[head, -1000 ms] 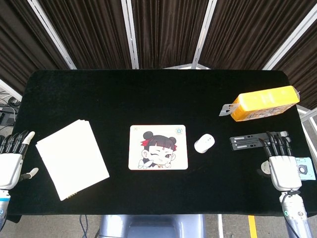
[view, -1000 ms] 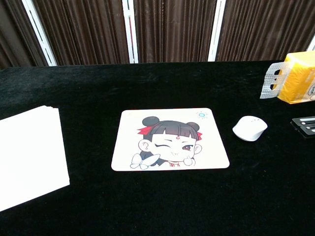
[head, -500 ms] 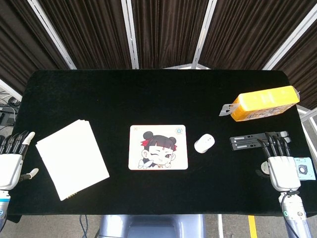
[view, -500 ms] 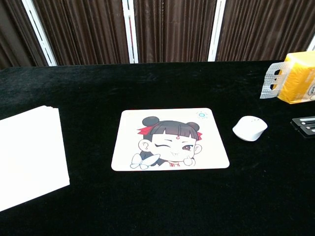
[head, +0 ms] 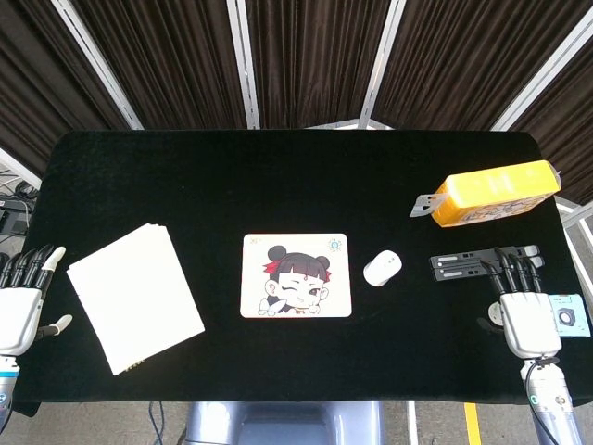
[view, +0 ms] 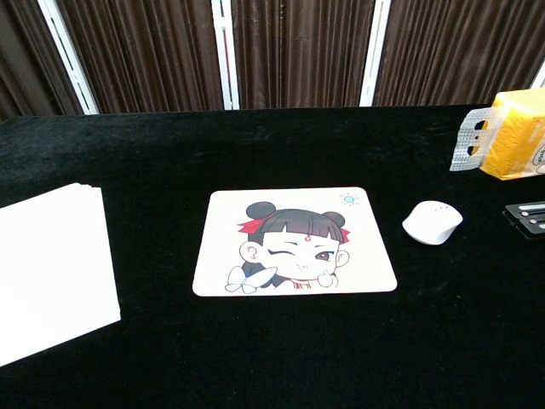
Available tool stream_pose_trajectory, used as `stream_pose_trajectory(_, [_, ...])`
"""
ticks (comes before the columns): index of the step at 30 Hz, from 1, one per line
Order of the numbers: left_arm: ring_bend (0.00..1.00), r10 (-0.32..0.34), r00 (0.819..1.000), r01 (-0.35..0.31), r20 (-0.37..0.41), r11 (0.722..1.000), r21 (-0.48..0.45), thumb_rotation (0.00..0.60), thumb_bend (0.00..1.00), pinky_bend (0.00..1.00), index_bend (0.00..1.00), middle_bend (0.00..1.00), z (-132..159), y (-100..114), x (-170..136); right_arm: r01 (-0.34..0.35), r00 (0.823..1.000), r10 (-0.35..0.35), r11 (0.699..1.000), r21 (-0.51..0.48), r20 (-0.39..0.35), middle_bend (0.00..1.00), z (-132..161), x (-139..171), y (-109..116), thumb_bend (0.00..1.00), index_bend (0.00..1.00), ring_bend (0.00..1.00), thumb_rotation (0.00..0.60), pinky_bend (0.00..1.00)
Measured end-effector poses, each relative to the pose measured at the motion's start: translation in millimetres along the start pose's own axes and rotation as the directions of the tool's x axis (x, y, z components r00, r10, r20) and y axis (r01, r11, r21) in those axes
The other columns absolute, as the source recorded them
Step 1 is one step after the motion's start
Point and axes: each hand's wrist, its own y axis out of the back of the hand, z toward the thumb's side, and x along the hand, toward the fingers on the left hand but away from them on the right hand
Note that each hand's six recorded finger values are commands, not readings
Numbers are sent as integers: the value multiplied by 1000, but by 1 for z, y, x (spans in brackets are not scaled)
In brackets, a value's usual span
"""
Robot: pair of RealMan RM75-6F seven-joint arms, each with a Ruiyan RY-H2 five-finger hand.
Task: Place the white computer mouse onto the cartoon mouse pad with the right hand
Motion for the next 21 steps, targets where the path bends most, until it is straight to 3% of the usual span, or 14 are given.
stream_pose_trajectory(11, [0, -3, 1000, 3, 0, 1000, -5, 600, 74, 0, 0, 0, 1, 0, 0, 30, 998, -31, 1000, -9, -49, 17, 13, -18, 5, 71, 114, 0, 600, 0])
stream_pose_trajectory(21, [0, -13, 1000, 13, 2, 1000, -26, 600, 76, 0, 0, 0, -1, 0, 1, -48, 992, 47, 999, -11, -117, 25, 49, -56, -7, 72, 123, 0, 600, 0])
